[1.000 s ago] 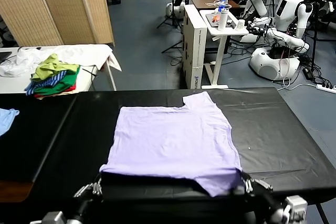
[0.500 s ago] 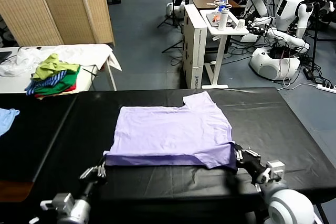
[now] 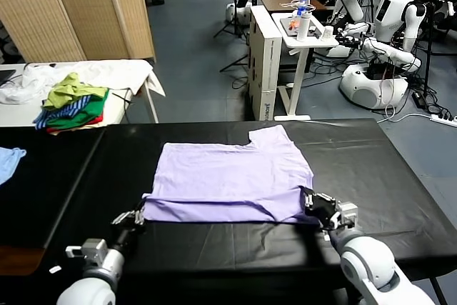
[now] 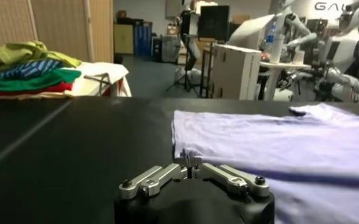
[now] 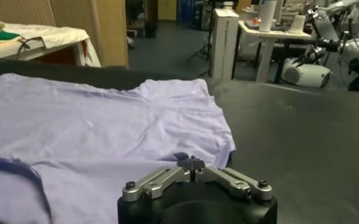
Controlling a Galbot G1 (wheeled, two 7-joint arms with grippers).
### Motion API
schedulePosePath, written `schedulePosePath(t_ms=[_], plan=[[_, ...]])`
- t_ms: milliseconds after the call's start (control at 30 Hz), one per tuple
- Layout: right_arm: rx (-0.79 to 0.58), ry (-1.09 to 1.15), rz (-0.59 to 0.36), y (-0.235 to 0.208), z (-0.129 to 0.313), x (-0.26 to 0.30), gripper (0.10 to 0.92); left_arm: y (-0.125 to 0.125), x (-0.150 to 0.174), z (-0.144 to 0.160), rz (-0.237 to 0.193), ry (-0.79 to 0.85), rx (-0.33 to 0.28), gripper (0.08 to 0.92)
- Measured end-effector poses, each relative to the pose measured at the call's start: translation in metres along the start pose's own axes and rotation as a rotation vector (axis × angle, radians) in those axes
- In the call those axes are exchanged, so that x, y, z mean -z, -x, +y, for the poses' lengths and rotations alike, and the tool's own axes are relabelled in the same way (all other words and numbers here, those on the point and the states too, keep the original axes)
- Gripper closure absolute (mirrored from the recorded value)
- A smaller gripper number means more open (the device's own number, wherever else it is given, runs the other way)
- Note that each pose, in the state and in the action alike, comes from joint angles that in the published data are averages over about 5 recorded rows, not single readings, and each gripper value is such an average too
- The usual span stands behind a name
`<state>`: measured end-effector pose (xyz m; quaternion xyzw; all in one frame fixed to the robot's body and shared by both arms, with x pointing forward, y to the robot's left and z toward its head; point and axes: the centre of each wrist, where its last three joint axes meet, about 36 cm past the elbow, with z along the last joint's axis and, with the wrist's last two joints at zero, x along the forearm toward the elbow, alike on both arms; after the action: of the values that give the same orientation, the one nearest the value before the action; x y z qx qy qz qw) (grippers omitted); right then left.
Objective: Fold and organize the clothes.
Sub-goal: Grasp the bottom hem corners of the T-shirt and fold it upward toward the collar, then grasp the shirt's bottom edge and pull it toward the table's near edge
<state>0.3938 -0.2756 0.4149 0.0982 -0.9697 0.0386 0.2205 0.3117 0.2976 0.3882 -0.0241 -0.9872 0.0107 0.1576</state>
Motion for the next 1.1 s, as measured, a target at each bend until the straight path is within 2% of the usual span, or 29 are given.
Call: schedulePosePath(t_ms=[67,133,233,300,433,533,600,700,933,1100], plan=[[0.014,0.001,0.010,-0.002,-0.001,0.001,0.869,0.003,-0.001,0.001,0.003,0.004,-0.001,0.854],[0.032,0.001,0.019,-0.007,-0.003,0.003,0.805,0.005,-0.001,0.002,0.007,0.007,-0.002,0.854],[0.051,-0.002,0.019,-0.016,-0.005,0.008,0.630,0.007,-0.003,0.002,0.016,0.008,-0.002,0.841],[0.057,-0.007,0.013,-0.025,-0.007,0.011,0.497,0.007,-0.003,0.001,0.021,0.004,0.001,0.778],[0.057,-0.017,0.000,-0.047,-0.012,0.015,0.255,0.001,-0.001,-0.001,0.024,-0.010,0.009,0.545],[0.057,-0.020,-0.002,-0.064,-0.014,0.013,0.142,-0.007,0.001,-0.002,0.022,-0.014,0.015,0.355],[0.055,-0.021,0.003,-0.074,-0.016,0.008,0.123,-0.013,0.002,-0.002,0.022,-0.014,0.018,0.228],[0.047,-0.020,0.024,-0.086,-0.019,-0.003,0.116,-0.022,0.001,-0.005,0.029,-0.021,0.018,0.118],[0.033,-0.015,0.070,-0.095,-0.023,-0.020,0.143,-0.035,-0.007,-0.012,0.058,-0.057,0.011,0.093],[0.037,-0.024,0.087,-0.092,-0.021,-0.026,0.288,-0.034,-0.011,-0.012,0.071,-0.069,0.011,0.096]])
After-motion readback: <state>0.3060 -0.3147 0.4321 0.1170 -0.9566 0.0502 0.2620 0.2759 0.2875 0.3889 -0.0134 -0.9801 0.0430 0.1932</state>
